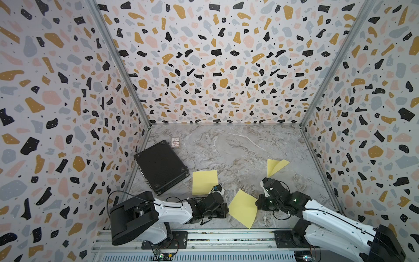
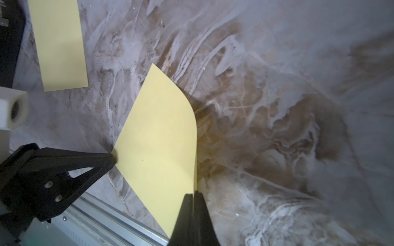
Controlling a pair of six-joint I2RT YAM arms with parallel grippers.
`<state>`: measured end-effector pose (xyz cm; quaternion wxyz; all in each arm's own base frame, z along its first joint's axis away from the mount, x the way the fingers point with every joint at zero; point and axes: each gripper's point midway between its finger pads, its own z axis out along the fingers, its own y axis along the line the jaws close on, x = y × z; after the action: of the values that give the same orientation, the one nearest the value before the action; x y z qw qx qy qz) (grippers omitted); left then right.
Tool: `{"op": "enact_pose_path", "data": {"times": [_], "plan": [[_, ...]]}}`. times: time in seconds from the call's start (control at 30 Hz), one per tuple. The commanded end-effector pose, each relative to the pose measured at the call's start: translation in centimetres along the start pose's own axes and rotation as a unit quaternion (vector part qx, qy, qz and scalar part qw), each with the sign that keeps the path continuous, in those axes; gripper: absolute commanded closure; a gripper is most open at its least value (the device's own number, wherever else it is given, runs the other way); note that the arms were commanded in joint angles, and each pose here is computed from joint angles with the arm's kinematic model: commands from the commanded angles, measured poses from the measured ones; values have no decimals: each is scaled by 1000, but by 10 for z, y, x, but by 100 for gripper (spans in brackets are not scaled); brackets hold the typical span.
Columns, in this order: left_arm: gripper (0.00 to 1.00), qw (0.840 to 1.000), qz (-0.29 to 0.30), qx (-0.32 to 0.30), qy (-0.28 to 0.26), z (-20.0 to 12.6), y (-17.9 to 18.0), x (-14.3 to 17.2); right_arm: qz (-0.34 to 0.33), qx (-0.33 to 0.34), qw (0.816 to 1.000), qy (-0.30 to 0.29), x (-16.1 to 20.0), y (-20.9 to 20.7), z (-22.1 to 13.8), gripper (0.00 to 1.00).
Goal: Fold the square paper diagonally
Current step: Fold the paper at the center of the board.
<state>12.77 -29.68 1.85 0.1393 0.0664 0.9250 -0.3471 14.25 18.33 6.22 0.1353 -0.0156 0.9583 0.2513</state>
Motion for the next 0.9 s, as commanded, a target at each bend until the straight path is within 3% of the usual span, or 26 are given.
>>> {"op": "enact_pose_path", "data": {"times": [0.0, 0.37, 0.87], "plan": [[100, 1000, 6, -27, -1, 6, 13, 1, -10, -50, 999, -8, -4, 19, -6, 100], [100, 999, -1, -42, 18, 16, 27, 12, -6, -159, 987, -26, -18, 63, -5, 100], [100, 998, -14, -49, 31, 23, 37, 21, 21, -151, 988, -22, -16, 76, 43, 100]]}}
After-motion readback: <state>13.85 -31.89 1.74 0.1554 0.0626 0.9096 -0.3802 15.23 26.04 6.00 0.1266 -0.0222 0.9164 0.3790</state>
